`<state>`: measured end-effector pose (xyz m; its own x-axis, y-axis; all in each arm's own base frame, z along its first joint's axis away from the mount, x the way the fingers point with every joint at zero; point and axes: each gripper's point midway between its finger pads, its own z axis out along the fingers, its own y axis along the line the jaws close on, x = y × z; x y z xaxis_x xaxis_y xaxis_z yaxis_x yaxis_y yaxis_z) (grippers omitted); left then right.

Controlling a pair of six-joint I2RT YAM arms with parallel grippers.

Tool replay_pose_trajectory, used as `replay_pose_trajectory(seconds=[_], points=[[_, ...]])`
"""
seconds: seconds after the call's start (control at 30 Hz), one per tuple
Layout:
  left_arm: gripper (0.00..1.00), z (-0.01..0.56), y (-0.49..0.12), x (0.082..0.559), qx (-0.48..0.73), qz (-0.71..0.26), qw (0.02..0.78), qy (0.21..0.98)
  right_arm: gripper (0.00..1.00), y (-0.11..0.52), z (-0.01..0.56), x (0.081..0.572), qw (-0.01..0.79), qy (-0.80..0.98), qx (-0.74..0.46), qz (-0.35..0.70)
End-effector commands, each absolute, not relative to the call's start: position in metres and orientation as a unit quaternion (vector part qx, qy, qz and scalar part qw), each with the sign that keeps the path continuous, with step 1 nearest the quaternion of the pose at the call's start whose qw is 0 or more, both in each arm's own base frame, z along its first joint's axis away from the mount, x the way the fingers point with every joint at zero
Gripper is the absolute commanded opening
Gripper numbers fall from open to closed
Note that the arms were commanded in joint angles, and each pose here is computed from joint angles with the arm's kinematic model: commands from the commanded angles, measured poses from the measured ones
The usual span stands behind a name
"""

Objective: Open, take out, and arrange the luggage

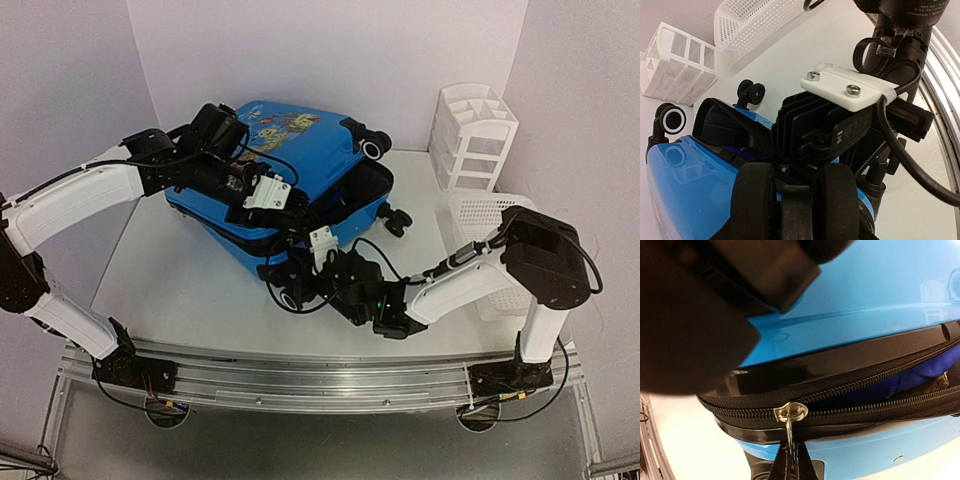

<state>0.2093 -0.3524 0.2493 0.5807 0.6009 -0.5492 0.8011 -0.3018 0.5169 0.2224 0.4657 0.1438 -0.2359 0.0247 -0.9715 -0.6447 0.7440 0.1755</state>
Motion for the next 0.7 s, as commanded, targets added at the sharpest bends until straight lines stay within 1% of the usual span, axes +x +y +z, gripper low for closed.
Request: replay_pose_trajectory(seconds=[0.0, 0.17, 0.43, 0.57, 0.67], points=[[0.0, 0.397, -0.394, 0.189, 0.674, -0.271, 0.571, 0.383, 0.0, 0.513, 0.236, 0.171, 0.641, 0.615, -0.268, 0.373], [0.0, 0.396, -0.395, 0.186, 0.672, -0.283, 0.57, 0.379, 0.0, 0.505, 0.241, 0.173, 0.652, 0.616, -0.267, 0.353], [0.0, 0.395, -0.398, 0.182, 0.676, -0.298, 0.565, 0.369, 0.0, 0.489, 0.243, 0.198, 0.668, 0.632, -0.226, 0.321], [0.0, 0.405, -0.403, 0.19, 0.652, -0.304, 0.58, 0.381, 0.0, 0.508, 0.239, 0.193, 0.659, 0.635, -0.256, 0.313], [0.0, 0.418, -0.406, 0.195, 0.629, -0.317, 0.595, 0.388, 0.0, 0.524, 0.241, 0.183, 0.666, 0.622, -0.281, 0.3]])
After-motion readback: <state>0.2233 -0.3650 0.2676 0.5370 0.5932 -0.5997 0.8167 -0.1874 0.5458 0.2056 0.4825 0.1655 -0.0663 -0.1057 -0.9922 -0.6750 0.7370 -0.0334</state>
